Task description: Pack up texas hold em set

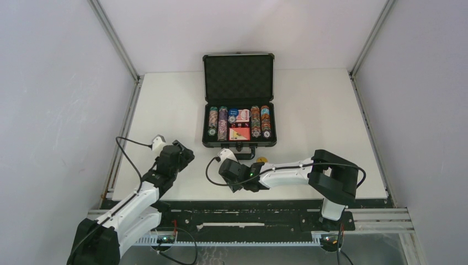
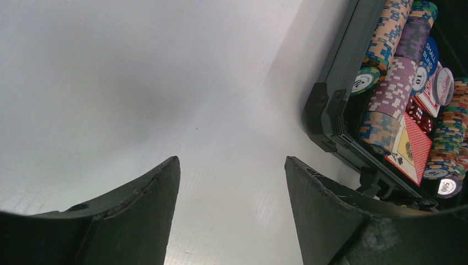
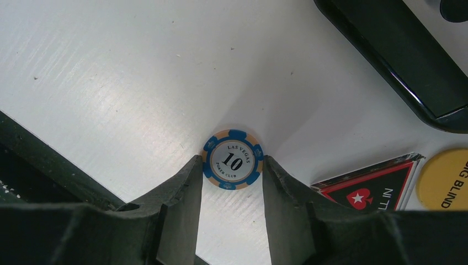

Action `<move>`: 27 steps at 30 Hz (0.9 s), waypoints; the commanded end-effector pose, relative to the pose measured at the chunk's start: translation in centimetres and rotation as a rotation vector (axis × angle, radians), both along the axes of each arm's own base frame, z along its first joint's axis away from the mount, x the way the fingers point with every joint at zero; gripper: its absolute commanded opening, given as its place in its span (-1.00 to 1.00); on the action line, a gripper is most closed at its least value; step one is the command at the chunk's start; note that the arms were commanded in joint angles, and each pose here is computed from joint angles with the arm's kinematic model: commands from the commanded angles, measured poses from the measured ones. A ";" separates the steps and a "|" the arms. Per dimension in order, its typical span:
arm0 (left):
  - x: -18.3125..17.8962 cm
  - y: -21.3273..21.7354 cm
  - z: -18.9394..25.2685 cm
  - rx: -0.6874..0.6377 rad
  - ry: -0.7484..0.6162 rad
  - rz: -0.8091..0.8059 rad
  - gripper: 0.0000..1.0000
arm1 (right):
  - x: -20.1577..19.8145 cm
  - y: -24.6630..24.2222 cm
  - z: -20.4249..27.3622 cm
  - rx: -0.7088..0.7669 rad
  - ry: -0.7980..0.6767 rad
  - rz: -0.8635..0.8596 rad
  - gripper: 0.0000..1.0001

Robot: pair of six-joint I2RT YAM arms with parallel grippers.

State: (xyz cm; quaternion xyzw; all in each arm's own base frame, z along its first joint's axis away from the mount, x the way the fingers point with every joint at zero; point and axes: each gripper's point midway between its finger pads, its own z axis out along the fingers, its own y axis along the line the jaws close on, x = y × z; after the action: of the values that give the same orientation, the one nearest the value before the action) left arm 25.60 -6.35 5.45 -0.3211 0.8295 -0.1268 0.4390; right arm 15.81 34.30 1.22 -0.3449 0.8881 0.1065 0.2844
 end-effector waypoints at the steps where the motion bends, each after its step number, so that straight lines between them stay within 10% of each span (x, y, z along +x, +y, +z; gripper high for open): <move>1: 0.9 -0.5 1.1 -0.006 -0.047 -0.022 0.49 | 0.2 -0.2 0.3 -0.018 -0.020 -0.009 -0.04; 27: 1.1 -2.9 1.6 -0.045 -0.058 -0.125 0.48 | 1.4 -0.2 3.4 0.017 -0.080 -0.018 -0.04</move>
State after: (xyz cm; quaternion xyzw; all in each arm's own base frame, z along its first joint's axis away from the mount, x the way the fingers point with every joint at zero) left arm 25.91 -7.61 5.81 -0.3047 0.8319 -0.1522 0.4381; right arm 16.14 32.99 1.64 -0.3458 0.8896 0.0803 0.2873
